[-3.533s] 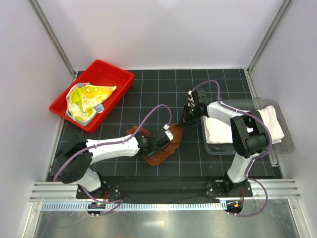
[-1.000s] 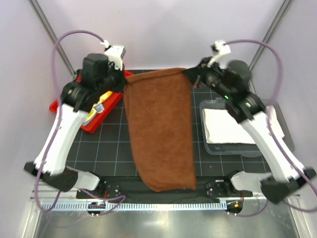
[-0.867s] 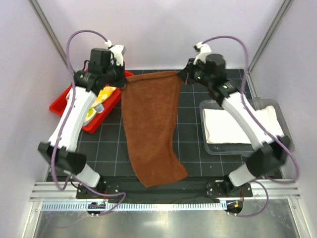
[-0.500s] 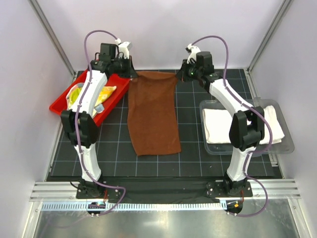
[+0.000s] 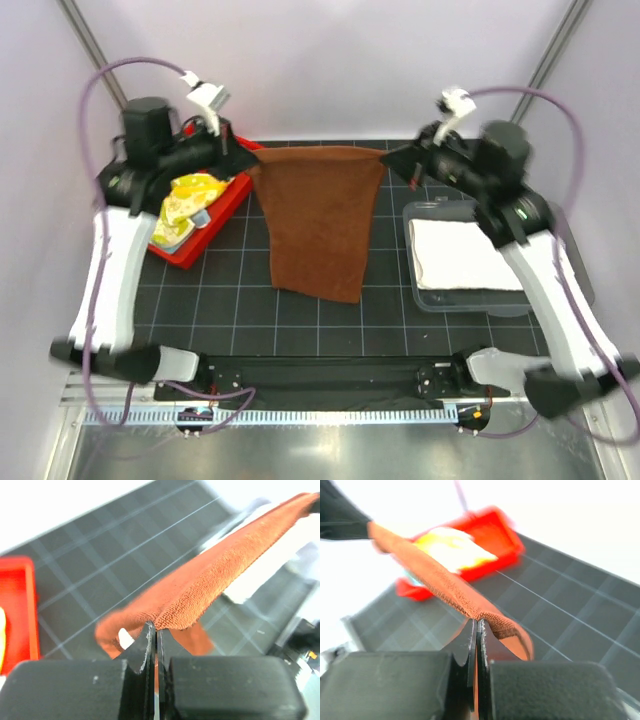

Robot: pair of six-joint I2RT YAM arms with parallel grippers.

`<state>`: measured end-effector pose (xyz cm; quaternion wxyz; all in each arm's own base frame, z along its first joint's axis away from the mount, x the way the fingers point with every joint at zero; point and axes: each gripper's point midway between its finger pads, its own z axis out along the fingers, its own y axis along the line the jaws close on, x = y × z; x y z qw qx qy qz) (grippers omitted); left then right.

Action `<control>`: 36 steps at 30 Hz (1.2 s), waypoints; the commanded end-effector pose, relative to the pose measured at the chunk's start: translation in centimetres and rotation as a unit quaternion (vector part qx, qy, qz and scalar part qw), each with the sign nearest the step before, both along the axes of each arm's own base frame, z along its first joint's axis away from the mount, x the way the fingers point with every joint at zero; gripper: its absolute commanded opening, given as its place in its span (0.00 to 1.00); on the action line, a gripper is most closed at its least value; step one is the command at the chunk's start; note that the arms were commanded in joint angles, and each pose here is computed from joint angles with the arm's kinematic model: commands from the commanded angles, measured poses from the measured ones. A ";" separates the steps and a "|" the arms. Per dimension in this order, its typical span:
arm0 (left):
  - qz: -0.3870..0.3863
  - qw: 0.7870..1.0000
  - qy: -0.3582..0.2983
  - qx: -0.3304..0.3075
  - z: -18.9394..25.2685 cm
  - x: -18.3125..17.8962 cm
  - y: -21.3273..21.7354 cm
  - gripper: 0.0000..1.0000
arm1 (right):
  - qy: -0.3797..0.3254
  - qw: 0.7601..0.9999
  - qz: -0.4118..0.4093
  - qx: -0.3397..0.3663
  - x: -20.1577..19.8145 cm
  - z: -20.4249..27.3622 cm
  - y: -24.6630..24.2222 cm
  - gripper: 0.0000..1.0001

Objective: Fold and stack the towels
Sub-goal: Flatten out the crumpled towel

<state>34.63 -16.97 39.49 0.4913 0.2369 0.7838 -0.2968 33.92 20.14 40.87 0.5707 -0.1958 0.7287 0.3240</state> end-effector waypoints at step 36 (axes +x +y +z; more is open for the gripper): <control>0.016 0.995 0.096 -0.019 -10.7 13.1 -3.5 0.00 | 0.060 0.994 -0.092 -0.006 15.6 -12.1 -0.1 0.01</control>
